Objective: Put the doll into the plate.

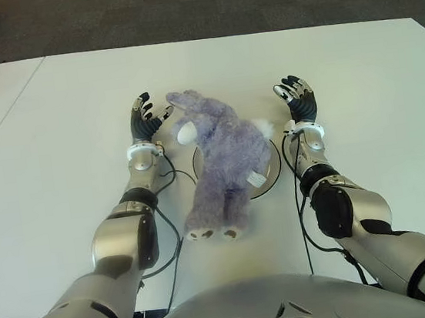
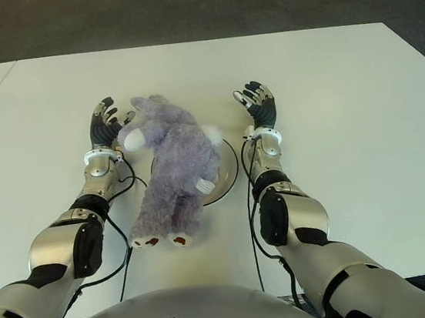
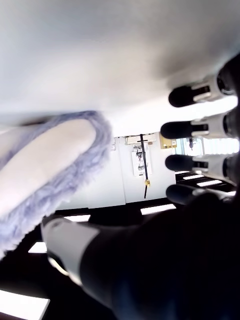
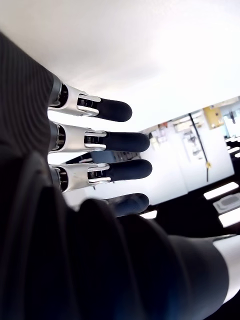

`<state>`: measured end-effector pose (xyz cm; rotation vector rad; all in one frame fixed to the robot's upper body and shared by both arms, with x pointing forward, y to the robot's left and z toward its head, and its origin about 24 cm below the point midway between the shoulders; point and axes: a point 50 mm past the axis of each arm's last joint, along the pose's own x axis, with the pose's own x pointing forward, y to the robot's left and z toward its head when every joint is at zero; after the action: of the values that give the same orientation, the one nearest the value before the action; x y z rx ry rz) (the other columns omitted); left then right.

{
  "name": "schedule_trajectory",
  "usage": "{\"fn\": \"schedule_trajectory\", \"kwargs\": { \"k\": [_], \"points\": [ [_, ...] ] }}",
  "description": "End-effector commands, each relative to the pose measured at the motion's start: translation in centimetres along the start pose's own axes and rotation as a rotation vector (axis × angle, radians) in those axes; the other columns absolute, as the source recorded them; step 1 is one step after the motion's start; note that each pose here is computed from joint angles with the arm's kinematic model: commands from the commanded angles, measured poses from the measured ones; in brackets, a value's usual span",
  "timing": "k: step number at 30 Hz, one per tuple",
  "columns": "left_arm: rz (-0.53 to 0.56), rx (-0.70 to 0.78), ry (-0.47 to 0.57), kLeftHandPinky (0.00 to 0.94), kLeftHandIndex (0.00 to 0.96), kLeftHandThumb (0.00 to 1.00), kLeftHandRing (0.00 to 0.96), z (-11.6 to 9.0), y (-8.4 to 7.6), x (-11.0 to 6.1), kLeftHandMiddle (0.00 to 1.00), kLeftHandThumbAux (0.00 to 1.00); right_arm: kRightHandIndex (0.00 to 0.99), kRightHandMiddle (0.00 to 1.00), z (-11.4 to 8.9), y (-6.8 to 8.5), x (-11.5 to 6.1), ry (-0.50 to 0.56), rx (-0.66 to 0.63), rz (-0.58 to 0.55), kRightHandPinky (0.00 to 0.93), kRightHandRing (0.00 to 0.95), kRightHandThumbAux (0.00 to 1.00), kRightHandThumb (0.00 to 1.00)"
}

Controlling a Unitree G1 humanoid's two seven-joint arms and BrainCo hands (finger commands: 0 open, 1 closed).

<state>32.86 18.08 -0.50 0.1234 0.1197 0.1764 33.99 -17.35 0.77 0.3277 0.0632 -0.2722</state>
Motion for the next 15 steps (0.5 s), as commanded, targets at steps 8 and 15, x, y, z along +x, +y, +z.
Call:
{"fn": "schedule_trajectory", "kwargs": {
  "k": [8,15],
  "points": [
    [-0.021,0.051,0.335,0.192,0.157,0.065,0.139,-7.36,-0.01,-4.56,0.132,0.835,0.275,0.284,-7.57,-2.88,-4.81,0.353,0.01,-0.121,0.221,0.254,0.848,0.025],
    [-0.022,0.068,0.34,0.184,0.152,0.065,0.135,-7.42,0.11,-4.56,0.129,0.829,0.266,0.273,-7.56,-2.84,-4.82,0.349,0.024,-0.116,0.209,0.246,0.853,0.026]
  ]
}}
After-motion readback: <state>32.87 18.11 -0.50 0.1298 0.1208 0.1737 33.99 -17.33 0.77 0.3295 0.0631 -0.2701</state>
